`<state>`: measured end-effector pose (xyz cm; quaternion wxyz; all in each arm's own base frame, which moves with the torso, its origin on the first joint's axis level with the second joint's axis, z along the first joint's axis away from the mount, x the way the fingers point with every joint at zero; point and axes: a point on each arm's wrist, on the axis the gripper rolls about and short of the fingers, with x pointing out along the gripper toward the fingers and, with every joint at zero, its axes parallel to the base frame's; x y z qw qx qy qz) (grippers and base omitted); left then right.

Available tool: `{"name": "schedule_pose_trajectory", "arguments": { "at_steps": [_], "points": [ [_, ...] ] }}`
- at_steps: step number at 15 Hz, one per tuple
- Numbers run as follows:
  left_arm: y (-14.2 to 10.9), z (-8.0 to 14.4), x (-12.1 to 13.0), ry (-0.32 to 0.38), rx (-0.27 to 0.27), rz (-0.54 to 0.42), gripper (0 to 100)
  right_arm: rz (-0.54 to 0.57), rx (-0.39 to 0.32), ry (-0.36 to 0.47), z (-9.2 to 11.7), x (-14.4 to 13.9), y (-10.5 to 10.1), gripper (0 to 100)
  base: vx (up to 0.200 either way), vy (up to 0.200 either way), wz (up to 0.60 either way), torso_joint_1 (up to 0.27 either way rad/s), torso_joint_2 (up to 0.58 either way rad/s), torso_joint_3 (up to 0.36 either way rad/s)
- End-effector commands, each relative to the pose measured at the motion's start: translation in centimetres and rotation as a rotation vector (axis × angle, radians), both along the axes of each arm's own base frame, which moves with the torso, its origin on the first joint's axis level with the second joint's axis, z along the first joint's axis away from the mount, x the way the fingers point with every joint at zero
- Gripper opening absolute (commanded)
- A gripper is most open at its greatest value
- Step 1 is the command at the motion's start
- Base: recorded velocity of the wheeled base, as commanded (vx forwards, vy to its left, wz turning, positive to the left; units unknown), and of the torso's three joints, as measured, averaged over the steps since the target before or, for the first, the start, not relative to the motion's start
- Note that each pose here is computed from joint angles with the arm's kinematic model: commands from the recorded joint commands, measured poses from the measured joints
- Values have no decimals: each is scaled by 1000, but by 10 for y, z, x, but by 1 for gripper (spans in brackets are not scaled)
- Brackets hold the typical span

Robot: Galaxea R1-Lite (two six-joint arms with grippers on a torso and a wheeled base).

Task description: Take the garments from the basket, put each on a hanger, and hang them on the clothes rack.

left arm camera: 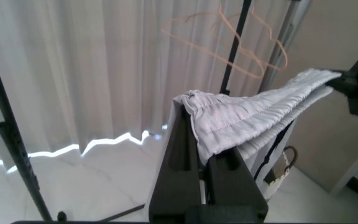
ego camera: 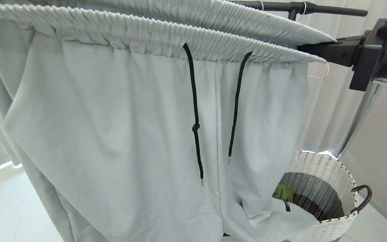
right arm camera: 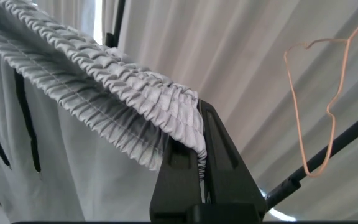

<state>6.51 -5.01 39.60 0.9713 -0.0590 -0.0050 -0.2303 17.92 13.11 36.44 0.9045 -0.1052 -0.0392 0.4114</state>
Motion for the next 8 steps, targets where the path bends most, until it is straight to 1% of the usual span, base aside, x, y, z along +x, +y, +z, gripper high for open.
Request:
{"name": "schedule_pose_trajectory", "arguments": {
  "at_steps": [1, 3, 4, 5, 6, 7, 8],
  "points": [
    [0, 7, 3, -11, -18, 23, 0, 10, 3, -5, 2, 1, 1, 0, 0, 0, 0, 0, 0, 0],
    [-1, 2, 7, 8, -3, 38, 0, 12, 2, -3, 2, 1, 1, 0, 0, 0, 0, 0, 0, 0],
    [-3, -3, 9, 22, 11, 37, 0, 12, 3, -5, 2, 1, 1, 0, 0, 0, 0, 0, 0, 0],
    [-6, -11, 13, 47, 38, 39, 0, 7, 0, -1, 1, 0, 0, 0, 0, 0, 0, 0, 0, 0],
    [-10, -23, 17, 75, 87, 40, 0, -5, -5, 7, 0, 0, -2, 0, 0, 0, 0, 0, 0, 0],
    [-14, -35, 21, 95, 154, 38, 0, -33, -14, 19, -3, 0, -7, 0, 0, 0, 0, 0, 0, 0],
    [-17, -45, 23, 91, 246, 19, 0, -71, -25, 33, -6, -2, -14, 0, 0, 0, 0, 0, 0, 0]
  ]
}}
